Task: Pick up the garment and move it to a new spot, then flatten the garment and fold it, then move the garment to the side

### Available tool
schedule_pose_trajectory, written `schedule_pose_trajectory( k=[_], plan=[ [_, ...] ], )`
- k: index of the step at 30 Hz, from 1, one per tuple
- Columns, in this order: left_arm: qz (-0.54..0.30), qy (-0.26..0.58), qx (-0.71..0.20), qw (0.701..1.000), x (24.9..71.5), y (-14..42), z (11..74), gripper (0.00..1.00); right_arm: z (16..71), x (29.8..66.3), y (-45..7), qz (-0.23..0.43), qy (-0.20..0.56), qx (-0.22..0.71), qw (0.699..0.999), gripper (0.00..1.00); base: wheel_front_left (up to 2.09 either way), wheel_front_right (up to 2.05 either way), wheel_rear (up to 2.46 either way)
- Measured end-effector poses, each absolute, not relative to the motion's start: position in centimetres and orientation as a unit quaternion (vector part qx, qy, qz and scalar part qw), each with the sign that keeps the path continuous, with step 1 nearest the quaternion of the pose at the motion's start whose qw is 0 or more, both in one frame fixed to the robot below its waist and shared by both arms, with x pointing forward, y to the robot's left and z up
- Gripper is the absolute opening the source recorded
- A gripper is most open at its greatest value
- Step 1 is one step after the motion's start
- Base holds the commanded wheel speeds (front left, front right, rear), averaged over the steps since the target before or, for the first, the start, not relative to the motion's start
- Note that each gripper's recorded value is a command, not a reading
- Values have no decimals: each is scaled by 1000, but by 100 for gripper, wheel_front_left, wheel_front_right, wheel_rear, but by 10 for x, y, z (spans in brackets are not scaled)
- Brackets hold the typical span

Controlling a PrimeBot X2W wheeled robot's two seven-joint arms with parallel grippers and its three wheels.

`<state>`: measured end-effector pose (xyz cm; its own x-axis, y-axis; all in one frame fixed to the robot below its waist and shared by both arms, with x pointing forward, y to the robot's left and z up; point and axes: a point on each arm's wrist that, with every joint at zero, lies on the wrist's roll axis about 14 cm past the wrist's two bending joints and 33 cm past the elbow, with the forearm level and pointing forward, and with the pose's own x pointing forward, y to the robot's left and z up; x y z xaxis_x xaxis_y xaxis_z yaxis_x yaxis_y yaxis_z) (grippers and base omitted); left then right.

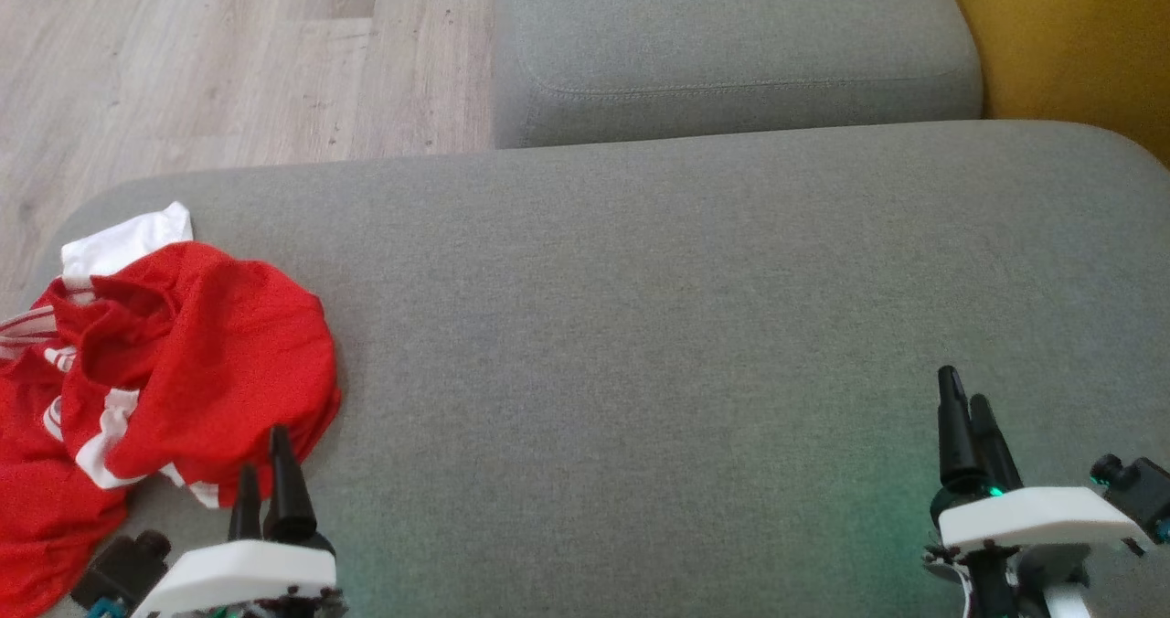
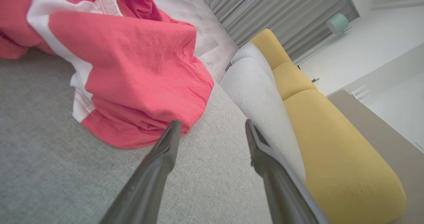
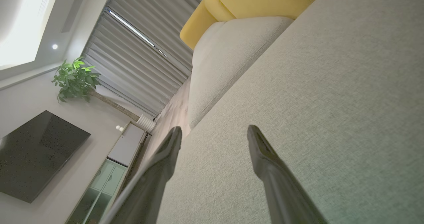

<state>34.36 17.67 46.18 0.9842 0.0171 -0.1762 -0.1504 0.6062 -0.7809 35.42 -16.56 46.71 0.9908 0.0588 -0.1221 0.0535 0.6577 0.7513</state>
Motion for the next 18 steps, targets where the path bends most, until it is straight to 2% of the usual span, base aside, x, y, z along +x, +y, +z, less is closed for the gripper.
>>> schedule_pose_trajectory(
  k=[18],
  plan=[
    [27,48,-330,942,340,169,478,100,478,354,-152,38,50,292,954,100,0,0,0]
  ],
)
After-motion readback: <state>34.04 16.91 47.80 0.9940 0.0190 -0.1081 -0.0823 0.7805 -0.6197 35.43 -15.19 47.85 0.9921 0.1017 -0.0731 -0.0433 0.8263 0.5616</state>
